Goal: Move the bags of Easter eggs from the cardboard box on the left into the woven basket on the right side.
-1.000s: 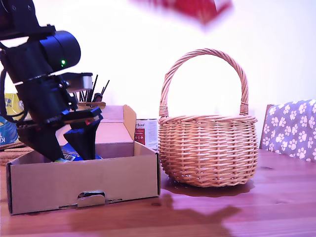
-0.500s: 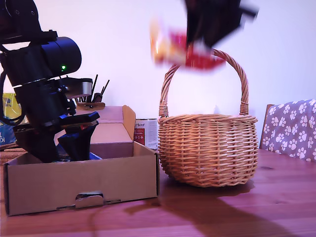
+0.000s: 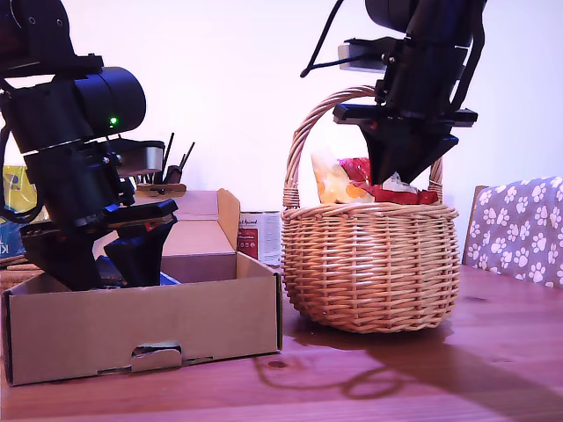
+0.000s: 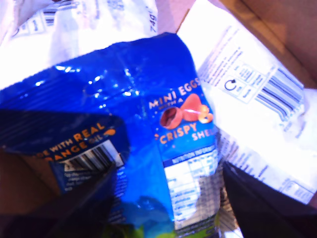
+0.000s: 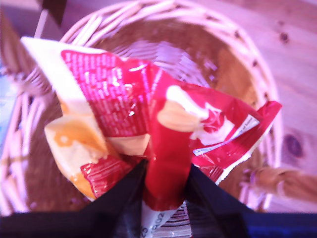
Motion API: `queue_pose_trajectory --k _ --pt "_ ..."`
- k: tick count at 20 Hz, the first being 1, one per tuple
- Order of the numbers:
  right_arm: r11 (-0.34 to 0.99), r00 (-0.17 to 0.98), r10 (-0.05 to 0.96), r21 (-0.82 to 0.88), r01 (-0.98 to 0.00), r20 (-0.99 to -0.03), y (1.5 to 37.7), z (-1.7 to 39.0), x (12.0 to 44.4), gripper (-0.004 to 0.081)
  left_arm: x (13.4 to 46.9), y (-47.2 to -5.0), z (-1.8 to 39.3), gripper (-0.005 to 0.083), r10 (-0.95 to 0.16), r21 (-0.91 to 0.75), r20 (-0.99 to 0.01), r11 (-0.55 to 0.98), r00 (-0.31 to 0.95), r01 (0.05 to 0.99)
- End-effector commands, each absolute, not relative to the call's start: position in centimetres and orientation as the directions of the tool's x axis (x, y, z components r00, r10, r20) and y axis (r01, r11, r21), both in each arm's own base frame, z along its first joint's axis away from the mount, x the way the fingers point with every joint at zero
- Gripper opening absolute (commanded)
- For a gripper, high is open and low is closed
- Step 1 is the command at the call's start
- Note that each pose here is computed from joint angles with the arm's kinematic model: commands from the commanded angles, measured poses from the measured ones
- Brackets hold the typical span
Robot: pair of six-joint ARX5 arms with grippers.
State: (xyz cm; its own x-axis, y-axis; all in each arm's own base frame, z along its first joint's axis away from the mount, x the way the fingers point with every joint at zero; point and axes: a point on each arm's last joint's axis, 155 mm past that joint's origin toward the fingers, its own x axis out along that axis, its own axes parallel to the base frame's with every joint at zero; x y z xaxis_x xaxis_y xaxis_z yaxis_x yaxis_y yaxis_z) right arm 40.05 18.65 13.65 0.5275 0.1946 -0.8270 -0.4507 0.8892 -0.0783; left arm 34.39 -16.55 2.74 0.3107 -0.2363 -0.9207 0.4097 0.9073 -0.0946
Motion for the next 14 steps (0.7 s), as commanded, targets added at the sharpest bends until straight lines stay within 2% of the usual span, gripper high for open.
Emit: queue_pose_trajectory --k 1,3,7,9,10,11,13,14 --pt "0.885 0.515 0.197 -0.075 -0.460 -0.834 18.9 13.1 39.6 0.0453 32.8 -15.7 -0.3 0.0649 -0.198 -0.099 -0.954 0.916 0.224 0.389" --pt "0.881 0.509 0.198 -0.077 -0.468 -0.838 19.1 13.4 39.2 0.0477 32.6 -15.7 -0.8 0.0678 -0.194 -0.100 -0.958 0.917 0.211 0.387" --pt "0.870 0.508 0.217 -0.071 -0.488 -0.833 19.8 16.2 37.8 0.0475 32.3 -15.5 -1.8 0.0667 -0.181 -0.099 -0.966 0.918 0.184 0.384" --pt "0.860 0.507 0.235 -0.066 -0.506 -0.829 20.0 18.0 36.3 0.0434 32.3 -15.6 -1.8 0.0561 -0.182 -0.099 -0.966 0.918 0.185 0.385" --pt "0.852 0.505 0.247 -0.062 -0.519 -0.827 20.2 18.7 35.4 0.0371 32.3 -15.5 -1.8 0.0481 -0.182 -0.099 -0.966 0.918 0.185 0.385" --pt "0.845 0.508 0.262 -0.059 -0.531 -0.820 20.3 19.6 34.6 0.0272 32.3 -15.6 -1.8 0.0413 -0.182 -0.099 -0.966 0.918 0.186 0.385" --pt "0.839 0.525 0.296 -0.046 -0.543 -0.798 20.7 21.3 33.5 0.0070 32.5 -15.6 -1.8 0.0319 -0.184 -0.098 -0.964 0.916 0.191 0.389" --pt "0.838 0.533 0.308 -0.041 -0.544 -0.788 20.7 22.1 33.0 -0.0002 32.5 -15.6 -1.8 0.0267 -0.185 -0.097 -0.964 0.915 0.193 0.393"
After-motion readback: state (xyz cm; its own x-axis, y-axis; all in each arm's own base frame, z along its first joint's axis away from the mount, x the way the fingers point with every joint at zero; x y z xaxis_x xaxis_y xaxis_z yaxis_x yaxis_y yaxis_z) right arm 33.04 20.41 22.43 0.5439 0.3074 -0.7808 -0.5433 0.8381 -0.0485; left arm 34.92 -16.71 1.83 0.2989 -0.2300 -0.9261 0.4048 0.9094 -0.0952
